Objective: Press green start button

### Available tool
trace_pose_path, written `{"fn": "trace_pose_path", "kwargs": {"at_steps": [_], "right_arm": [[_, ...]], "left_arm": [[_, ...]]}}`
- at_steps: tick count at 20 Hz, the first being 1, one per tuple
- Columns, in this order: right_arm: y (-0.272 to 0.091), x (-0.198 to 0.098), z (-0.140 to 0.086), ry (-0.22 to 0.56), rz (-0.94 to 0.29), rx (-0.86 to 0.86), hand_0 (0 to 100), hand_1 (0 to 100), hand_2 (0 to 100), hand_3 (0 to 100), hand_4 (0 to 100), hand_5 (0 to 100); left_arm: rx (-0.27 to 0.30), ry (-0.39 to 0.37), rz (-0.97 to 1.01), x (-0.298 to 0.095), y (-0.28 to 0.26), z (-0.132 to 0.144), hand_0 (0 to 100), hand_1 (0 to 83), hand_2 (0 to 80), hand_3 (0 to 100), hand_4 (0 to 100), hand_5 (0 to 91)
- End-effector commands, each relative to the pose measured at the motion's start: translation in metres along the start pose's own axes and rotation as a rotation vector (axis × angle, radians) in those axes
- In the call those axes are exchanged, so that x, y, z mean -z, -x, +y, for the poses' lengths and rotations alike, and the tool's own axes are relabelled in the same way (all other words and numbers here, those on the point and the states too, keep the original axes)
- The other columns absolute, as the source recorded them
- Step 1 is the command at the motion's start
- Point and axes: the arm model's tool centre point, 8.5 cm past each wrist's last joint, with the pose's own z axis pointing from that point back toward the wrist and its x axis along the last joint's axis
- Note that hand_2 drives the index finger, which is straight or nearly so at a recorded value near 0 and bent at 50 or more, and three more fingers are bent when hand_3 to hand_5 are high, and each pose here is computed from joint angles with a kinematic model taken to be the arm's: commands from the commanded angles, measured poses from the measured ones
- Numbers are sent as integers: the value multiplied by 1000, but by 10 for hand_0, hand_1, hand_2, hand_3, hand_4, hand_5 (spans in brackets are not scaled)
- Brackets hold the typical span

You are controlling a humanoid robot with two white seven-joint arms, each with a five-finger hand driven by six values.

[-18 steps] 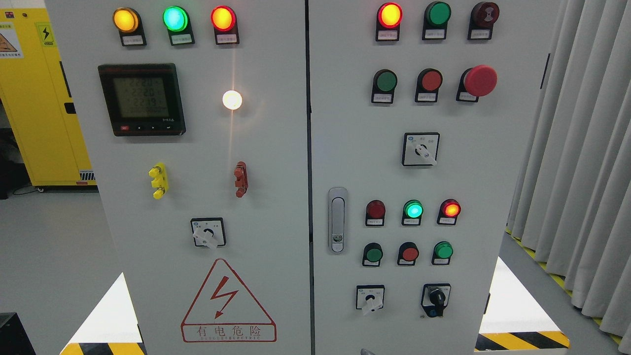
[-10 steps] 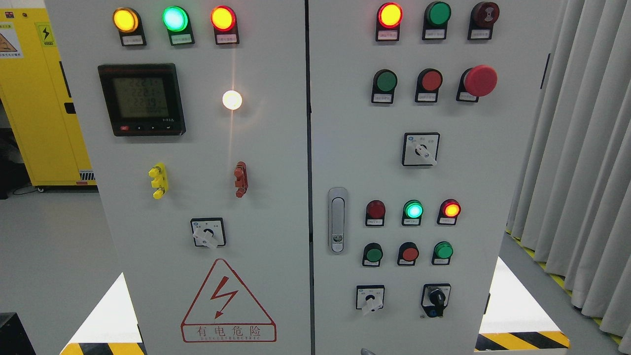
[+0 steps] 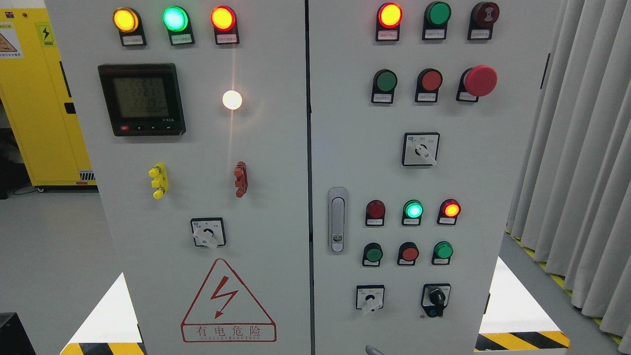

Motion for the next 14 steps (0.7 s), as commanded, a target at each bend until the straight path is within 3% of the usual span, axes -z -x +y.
{"fn": "trace_pose_path", "kwargs": {"at_steps": [1,2,3,5,9,14], "right_arm": [[-11,6,-23,52,-34,-166,337,690,0,178,291,181],[-13,8,-28,63,-36,-268,318,716,0,262,396,261],[-14,8,-34,73,-41,-374,318,749,0,420,547,406],[-19,9,-43,86,-86,-578,391,786,0,610,735,704],[-25,14,-50,58,-116,-815,502,848,0,745,841,818],[-43,44,-65,73,-168,-994,472,872,0,797,887,869]], "left_arm": [[0,0,0,0,0,0,120,556,0,0,0,0],[0,0,0,0,0,0,120,556,0,0,0,0],[0,0,0,0,0,0,120,556,0,0,0,0],[0,0,-1,0,0,0,120,556,0,0,0,0],[0,0,0,0,0,0,120,556,0,0,0,0],[0,0,0,0,0,0,120,556,0,0,0,0]]}}
